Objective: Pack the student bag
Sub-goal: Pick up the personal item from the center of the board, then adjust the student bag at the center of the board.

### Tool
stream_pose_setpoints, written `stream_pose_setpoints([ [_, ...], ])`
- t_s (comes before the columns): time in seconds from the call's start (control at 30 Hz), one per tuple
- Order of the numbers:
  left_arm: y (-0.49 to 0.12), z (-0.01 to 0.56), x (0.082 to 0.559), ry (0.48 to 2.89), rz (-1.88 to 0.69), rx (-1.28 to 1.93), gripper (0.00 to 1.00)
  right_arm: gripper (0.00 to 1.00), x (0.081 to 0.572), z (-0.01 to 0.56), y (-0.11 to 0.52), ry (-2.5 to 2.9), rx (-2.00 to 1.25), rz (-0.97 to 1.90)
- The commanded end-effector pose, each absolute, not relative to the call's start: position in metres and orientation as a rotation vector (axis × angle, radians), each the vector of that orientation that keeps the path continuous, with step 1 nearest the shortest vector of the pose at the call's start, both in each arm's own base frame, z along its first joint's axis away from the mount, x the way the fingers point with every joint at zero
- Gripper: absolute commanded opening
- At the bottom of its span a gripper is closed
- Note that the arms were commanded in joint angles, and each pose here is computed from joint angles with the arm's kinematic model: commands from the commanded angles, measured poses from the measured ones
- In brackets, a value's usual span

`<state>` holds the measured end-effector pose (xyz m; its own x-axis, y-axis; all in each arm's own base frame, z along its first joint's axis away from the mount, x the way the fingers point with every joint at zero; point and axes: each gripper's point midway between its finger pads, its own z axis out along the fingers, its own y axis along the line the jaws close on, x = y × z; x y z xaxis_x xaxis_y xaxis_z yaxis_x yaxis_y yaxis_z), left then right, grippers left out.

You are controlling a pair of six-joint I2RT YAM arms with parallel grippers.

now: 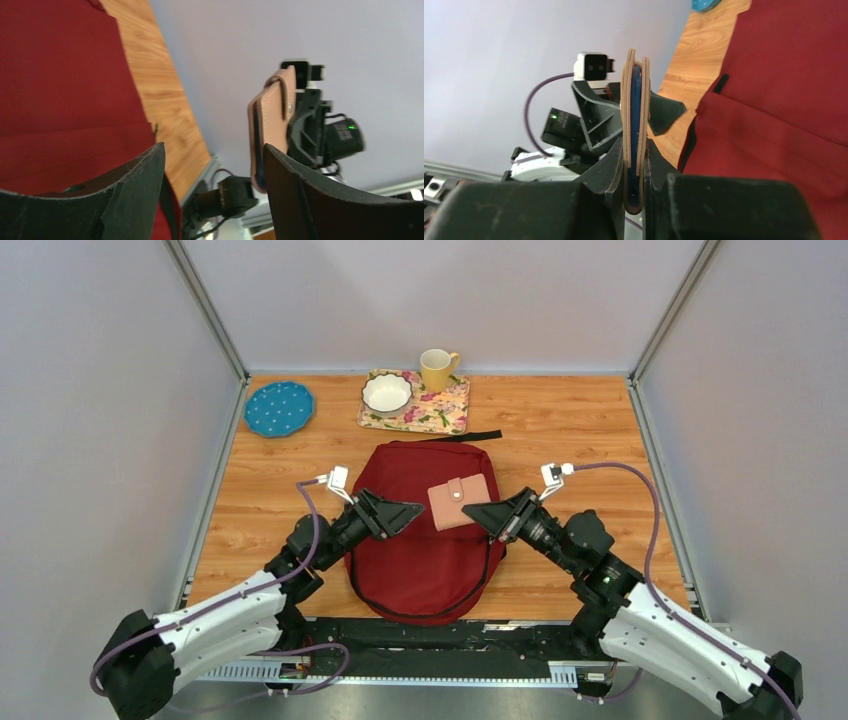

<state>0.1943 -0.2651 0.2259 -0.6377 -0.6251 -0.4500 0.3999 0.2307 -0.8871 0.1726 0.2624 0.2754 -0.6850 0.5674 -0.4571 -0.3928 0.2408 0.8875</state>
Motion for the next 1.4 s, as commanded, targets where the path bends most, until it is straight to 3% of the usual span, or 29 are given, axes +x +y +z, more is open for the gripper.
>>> stream_pose_setpoints([
  [0.0, -0.247, 0.205, 0.21, 1.833, -1.141, -0.008, 0.78, 0.0, 0.181, 0.27, 0.233, 1.749, 0.205, 1.35],
  [0.23, -0.236, 0.241, 0.23, 1.883, -0.786, 0.308, 0.8, 0.0, 0.163, 0.259, 0.198, 1.775, 0.215, 1.253],
  [0.4, -0.225, 0.226, 0.244, 1.989, -0.547, 0.47, 0.8, 0.0, 0.154, 0.26, 0.179, 1.789, 0.212, 1.195],
  [0.63, -0.143, 0.16, 0.23, 2.194, -0.18, 0.242, 0.84, 0.0, 0.137, 0.244, 0.159, 1.862, 0.242, 1.149],
  [0.93, -0.121, 0.109, 0.183, 2.133, -0.498, -0.134, 0.86, 0.0, 0.132, 0.219, 0.158, 1.916, 0.298, 1.167],
  [1.17, -0.142, 0.079, 0.171, 2.234, -0.608, -0.104, 0.86, 0.0, 0.139, 0.223, 0.164, 1.918, 0.277, 1.146],
  [1.37, -0.184, 0.047, 0.148, 2.289, -0.94, -0.093, 0.86, 0.0, 0.14, 0.226, 0.162, 1.908, 0.285, 1.14],
])
